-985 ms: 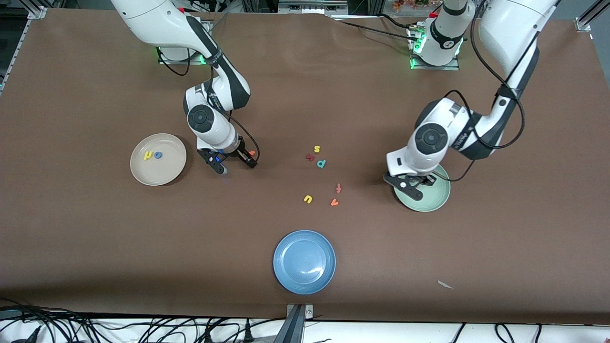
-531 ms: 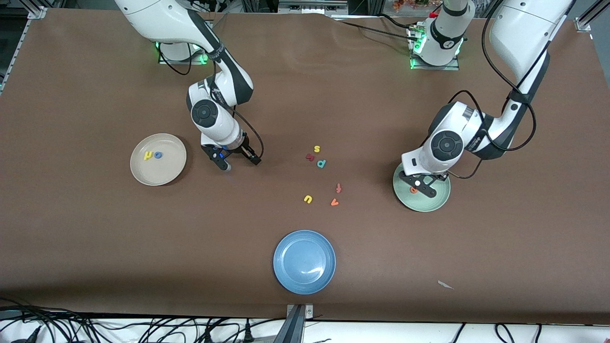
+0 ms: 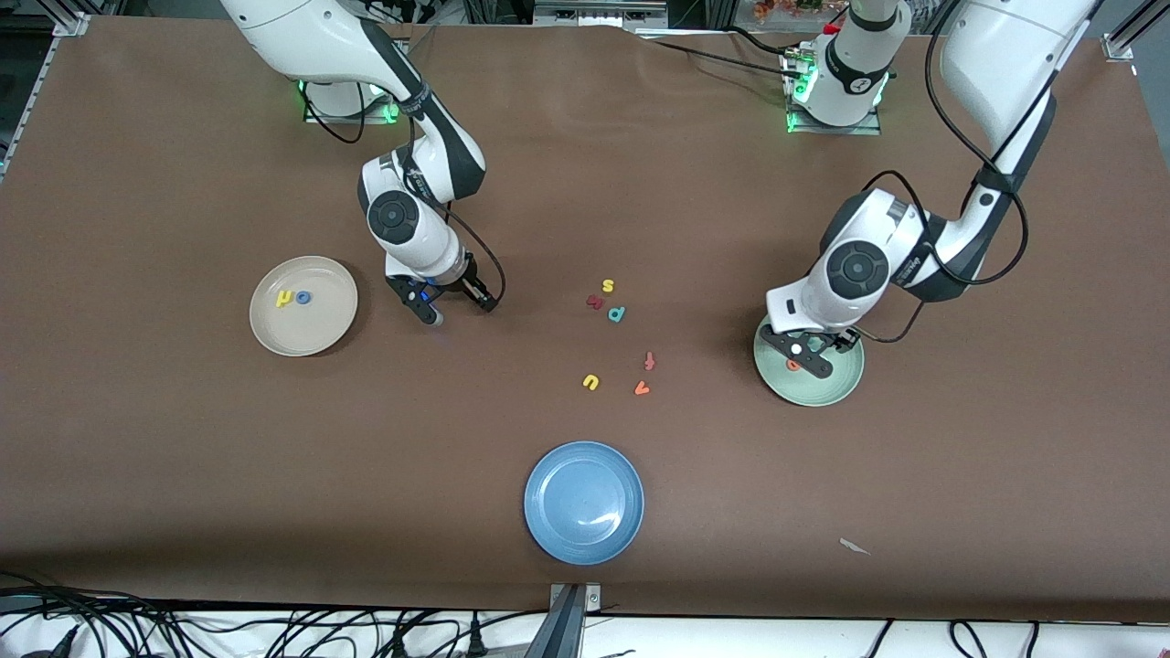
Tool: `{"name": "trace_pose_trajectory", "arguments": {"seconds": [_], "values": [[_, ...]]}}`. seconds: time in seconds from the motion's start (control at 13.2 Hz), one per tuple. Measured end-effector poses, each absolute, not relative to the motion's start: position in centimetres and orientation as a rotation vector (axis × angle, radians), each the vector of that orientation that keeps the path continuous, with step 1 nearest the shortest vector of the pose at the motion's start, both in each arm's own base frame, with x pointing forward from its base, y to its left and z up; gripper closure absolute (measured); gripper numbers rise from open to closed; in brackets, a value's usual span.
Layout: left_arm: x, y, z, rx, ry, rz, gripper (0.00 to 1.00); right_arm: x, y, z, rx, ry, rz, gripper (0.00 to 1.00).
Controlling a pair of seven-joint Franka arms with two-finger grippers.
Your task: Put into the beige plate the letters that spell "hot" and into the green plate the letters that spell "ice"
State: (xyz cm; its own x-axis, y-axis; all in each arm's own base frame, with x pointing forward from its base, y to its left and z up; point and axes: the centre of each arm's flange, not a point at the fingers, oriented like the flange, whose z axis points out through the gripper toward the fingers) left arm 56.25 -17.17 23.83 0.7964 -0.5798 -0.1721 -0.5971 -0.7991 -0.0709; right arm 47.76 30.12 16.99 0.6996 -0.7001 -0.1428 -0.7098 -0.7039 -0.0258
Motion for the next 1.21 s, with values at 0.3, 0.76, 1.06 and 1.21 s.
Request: {"name": "trace_pose_trajectory", "arguments": {"seconds": [0.3,0.76,1.06,1.21], "values": [[57.5,-19.1,32.2,-2.91,0.839,0.237,0.0,47.6,30.3,17.0,-2.825,1.168,0.187,0.35],[61.8,-17.2,46.7,-2.947,0.653,0.197,0.0,47.6,30.6,17.2,-2.821,1.156,0.173,0.56],[63.0,-12.5,54.4,-3.104,0.446,0.082,0.0,47.6,30.7,17.4,-2.819,1.154,0.168,0.69],[61.9,-10.5,57.9,-3.083,0.361,0.011,0.0,47.6,30.6,17.5,-2.821,1.155,0.171,0.78]]}}
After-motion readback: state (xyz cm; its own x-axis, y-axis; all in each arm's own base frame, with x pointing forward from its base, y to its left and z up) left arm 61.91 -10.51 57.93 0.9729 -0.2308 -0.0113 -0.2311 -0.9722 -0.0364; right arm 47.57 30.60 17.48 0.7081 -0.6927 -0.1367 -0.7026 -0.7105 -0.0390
